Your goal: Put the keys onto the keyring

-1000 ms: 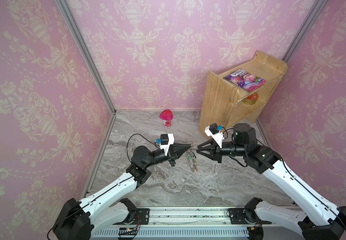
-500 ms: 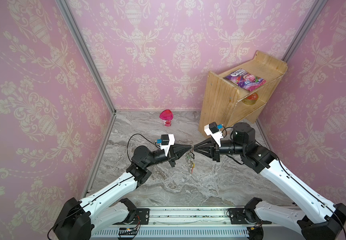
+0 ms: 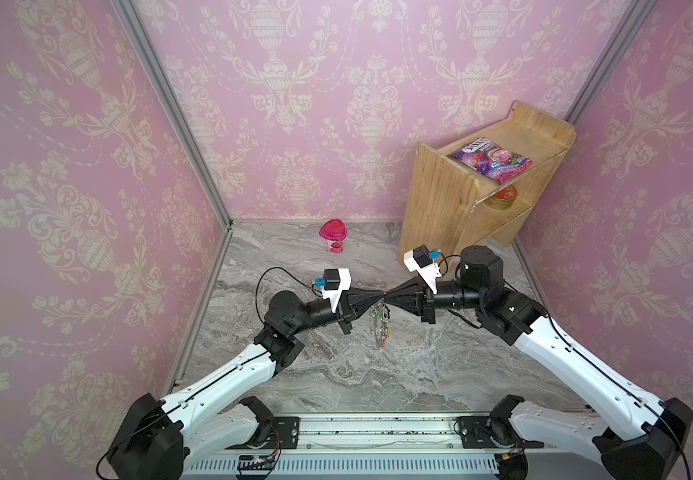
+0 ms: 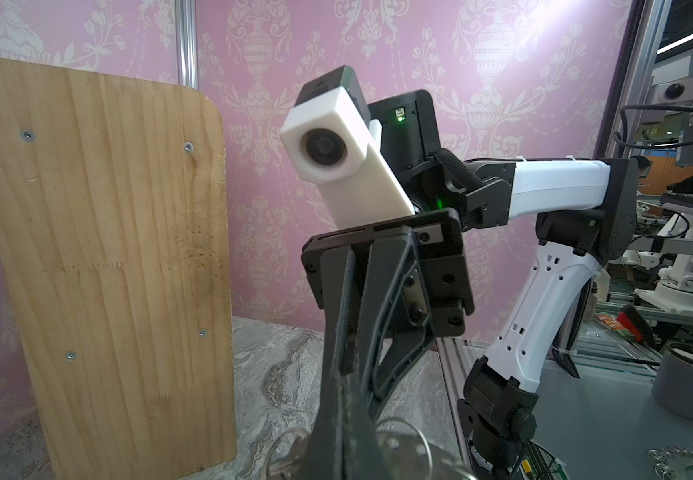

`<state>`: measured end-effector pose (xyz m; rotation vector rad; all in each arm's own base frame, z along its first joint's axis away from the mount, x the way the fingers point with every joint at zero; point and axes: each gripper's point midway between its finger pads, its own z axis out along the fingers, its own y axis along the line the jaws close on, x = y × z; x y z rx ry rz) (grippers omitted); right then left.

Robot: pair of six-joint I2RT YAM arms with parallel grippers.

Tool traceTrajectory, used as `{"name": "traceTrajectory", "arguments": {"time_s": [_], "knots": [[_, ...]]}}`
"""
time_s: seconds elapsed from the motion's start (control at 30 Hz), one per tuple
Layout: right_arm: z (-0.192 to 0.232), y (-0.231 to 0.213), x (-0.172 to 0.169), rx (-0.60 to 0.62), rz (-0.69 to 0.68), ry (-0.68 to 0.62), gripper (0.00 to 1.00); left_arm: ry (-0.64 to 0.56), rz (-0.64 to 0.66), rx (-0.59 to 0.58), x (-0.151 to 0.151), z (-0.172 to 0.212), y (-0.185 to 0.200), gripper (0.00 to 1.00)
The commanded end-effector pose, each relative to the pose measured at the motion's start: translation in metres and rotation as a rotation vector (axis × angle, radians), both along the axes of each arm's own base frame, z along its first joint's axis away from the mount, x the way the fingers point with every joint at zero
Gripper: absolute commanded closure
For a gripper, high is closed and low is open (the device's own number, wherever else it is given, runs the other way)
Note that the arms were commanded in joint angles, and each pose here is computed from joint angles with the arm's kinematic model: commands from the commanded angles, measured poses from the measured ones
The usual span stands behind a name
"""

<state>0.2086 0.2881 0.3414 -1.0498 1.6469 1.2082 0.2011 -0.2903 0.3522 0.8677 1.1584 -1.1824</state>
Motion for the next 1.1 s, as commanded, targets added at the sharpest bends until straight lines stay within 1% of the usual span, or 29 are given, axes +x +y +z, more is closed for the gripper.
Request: {"name": "traceTrajectory", "arguments": {"time_s": [0.0, 0.1, 0.2, 0.23, 0.43, 0.6, 0.7, 0.73, 0.8, 0.83, 0.9, 0.93, 0.97, 1.07], "knots": [[-0.003, 0.005, -0.003, 0.013, 0.028, 0.015, 0.90, -0.066, -0.022, -0.047, -0.008, 0.025, 0.003, 1.00], [-0.002, 0.006, -0.004, 0.014, 0.033, 0.015, 0.93, -0.067, -0.021, -0.047, -0.008, 0.025, 0.004, 1.00], [-0.001, 0.006, -0.006, 0.016, 0.035, 0.010, 0.99, -0.062, -0.024, -0.044, -0.008, 0.023, 0.003, 1.00], [-0.001, 0.007, -0.006, 0.016, 0.035, 0.009, 1.00, -0.060, -0.023, -0.043, -0.008, 0.023, 0.003, 1.00], [0.001, 0.005, -0.010, 0.016, 0.039, -0.003, 1.00, -0.049, -0.023, -0.039, -0.006, 0.022, 0.002, 1.00], [0.001, 0.000, -0.012, -0.020, 0.027, -0.020, 1.00, -0.016, -0.015, -0.019, -0.004, 0.017, 0.002, 1.00], [0.001, -0.003, -0.014, -0.044, 0.024, -0.029, 1.00, -0.002, -0.002, 0.000, -0.003, 0.014, 0.003, 0.93], [0.002, -0.003, -0.014, -0.049, 0.023, -0.030, 1.00, 0.002, -0.001, 0.005, -0.003, 0.013, 0.003, 0.89], [0.001, -0.005, -0.015, -0.069, 0.024, -0.032, 1.00, 0.015, 0.003, 0.013, -0.003, 0.012, 0.003, 0.76], [0.000, -0.006, -0.016, -0.083, 0.024, -0.030, 1.00, 0.022, 0.005, 0.023, -0.003, 0.010, 0.003, 0.68], [-0.004, -0.008, -0.016, -0.120, 0.019, -0.022, 1.00, 0.045, 0.008, 0.057, -0.003, 0.005, 0.003, 0.56], [-0.014, -0.010, -0.016, -0.153, 0.018, -0.004, 1.00, 0.062, 0.012, 0.085, -0.003, 0.001, 0.004, 0.50], [-0.004, -0.012, -0.016, -0.162, 0.013, -0.024, 1.00, 0.080, 0.014, 0.121, -0.003, -0.002, 0.004, 0.45], [-0.017, -0.017, -0.016, -0.246, 0.003, -0.001, 1.00, 0.124, 0.016, 0.242, -0.004, -0.013, 0.004, 0.36]]}}
